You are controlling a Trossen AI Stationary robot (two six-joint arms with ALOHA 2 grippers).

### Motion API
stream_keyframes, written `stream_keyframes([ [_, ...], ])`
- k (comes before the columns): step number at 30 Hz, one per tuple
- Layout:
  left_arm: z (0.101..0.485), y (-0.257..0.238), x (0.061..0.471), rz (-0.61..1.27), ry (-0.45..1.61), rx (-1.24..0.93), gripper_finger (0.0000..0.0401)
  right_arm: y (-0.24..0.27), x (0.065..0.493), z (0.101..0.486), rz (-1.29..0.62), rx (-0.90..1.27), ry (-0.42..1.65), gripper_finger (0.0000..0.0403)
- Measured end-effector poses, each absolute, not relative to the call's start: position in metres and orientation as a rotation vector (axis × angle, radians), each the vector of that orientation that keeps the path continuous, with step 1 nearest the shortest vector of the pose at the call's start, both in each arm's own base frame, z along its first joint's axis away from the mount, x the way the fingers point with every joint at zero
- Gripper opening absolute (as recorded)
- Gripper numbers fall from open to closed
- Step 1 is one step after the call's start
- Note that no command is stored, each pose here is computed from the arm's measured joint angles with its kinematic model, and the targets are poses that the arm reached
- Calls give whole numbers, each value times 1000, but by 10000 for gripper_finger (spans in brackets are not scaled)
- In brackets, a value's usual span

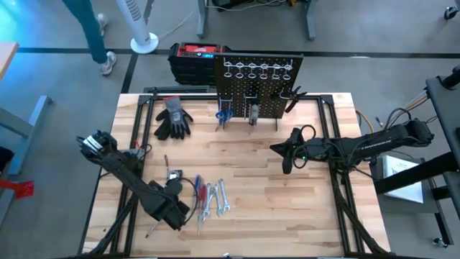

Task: Hang tools onto peg board
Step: Hang the grey screwdriver on the pegboard

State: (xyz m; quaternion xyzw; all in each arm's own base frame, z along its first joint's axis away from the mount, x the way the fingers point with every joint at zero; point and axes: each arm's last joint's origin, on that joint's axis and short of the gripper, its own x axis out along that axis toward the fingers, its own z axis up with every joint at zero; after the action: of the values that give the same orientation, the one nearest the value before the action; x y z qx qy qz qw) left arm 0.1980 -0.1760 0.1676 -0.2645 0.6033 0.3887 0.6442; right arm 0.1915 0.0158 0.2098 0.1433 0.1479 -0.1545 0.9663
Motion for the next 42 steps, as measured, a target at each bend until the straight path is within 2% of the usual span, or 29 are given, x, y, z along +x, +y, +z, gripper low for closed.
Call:
stream_keyframes([
  [8, 137, -172, 194, 825, 1386, -645, 310, 17, 200, 211, -293, 387, 238, 2],
  [11, 133, -171, 192, 823, 1385, -648, 292, 18, 207, 215, -278, 405, 182, 2],
  [16, 132, -172, 194, 805, 1370, -664, 198, 19, 215, 218, -297, 411, 236, 2],
  [20, 131, -172, 195, 784, 1343, -651, 113, 18, 222, 217, -368, 591, 309, 2],
  [23, 130, -172, 196, 776, 1321, -632, 115, 18, 232, 226, -434, 733, 355, 2],
  [26, 130, -171, 196, 782, 1298, -622, 115, 20, 243, 236, -509, 780, 457, 2],
  [35, 129, -172, 195, 786, 1237, -583, 115, 45, 284, 259, -567, 585, 936, 2],
  [42, 129, -170, 197, 758, 1255, -546, 115, 72, 312, 260, -464, 367, 1078, 2],
])
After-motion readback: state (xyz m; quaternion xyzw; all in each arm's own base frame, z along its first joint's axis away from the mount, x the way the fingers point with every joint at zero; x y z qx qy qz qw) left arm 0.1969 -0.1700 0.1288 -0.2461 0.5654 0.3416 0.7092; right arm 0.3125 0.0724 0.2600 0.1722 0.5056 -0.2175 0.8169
